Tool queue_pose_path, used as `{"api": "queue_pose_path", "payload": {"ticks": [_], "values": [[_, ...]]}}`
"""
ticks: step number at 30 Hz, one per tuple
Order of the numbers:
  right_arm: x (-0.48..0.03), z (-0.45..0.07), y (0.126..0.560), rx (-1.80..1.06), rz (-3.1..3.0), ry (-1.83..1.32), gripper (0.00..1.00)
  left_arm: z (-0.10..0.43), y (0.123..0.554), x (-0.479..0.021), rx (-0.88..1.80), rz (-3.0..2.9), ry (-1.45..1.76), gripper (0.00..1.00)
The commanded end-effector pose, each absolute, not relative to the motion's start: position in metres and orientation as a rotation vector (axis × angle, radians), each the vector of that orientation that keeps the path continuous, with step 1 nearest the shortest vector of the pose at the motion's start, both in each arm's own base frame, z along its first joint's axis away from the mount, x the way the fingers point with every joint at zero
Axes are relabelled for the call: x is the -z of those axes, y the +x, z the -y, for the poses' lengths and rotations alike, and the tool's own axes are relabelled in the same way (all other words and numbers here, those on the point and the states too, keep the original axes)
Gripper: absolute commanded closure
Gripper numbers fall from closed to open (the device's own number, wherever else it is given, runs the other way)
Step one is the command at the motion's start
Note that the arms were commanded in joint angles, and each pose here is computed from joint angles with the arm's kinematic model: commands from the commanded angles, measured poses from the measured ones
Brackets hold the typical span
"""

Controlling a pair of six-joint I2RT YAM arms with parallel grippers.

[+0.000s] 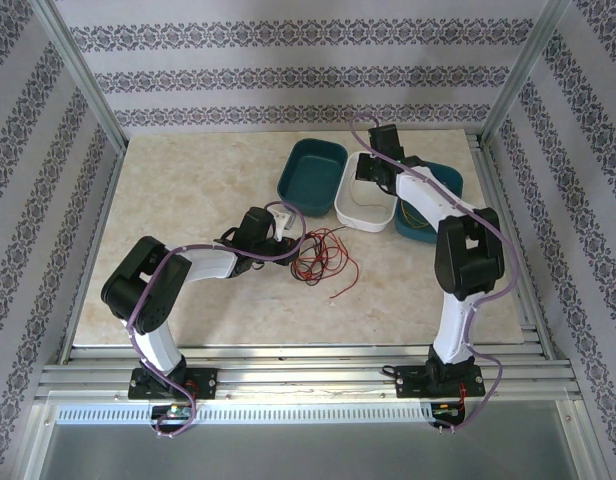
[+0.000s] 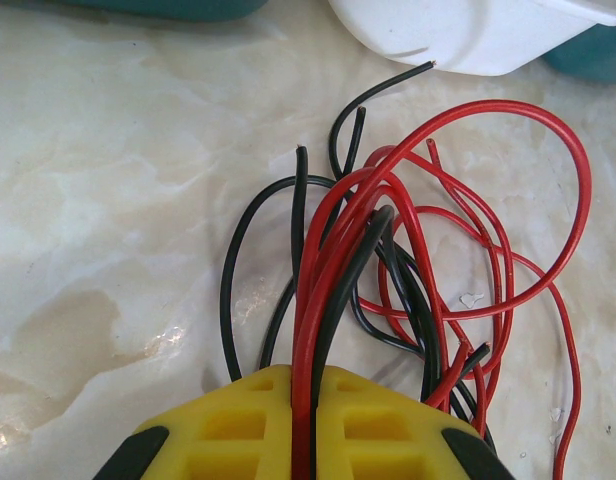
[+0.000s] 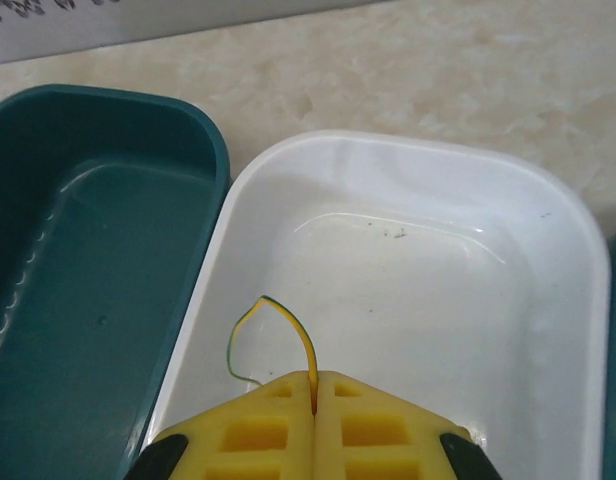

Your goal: Untangle the cables

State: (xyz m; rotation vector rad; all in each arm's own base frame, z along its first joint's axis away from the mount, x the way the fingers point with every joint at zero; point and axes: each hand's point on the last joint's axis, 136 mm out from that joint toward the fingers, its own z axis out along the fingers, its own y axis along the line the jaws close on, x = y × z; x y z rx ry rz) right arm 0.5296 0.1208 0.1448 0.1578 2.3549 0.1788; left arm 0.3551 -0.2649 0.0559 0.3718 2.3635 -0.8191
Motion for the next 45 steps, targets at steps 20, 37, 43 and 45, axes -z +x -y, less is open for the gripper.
{"api": "queue_pose_path", "payload": {"ticks": [20,37,43,45], "values": [[-0.163,-0.108,0.529,-0.228,-2.326,0.220,1.00,0.268,0.353,-0.062,0.815,-2.346,0.385,0.91],[-0.309,-0.024,0.453,0.057,-1.920,0.330,1.00,0.274,0.355,-0.058,0.855,-2.343,0.381,0.91],[-0.289,0.012,0.437,0.086,-1.944,0.435,1.00,0.273,0.354,-0.057,0.853,-2.346,0.382,0.91],[-0.273,0.015,0.438,0.078,-1.979,0.451,1.00,0.274,0.354,-0.058,0.853,-2.344,0.382,0.91]]}}
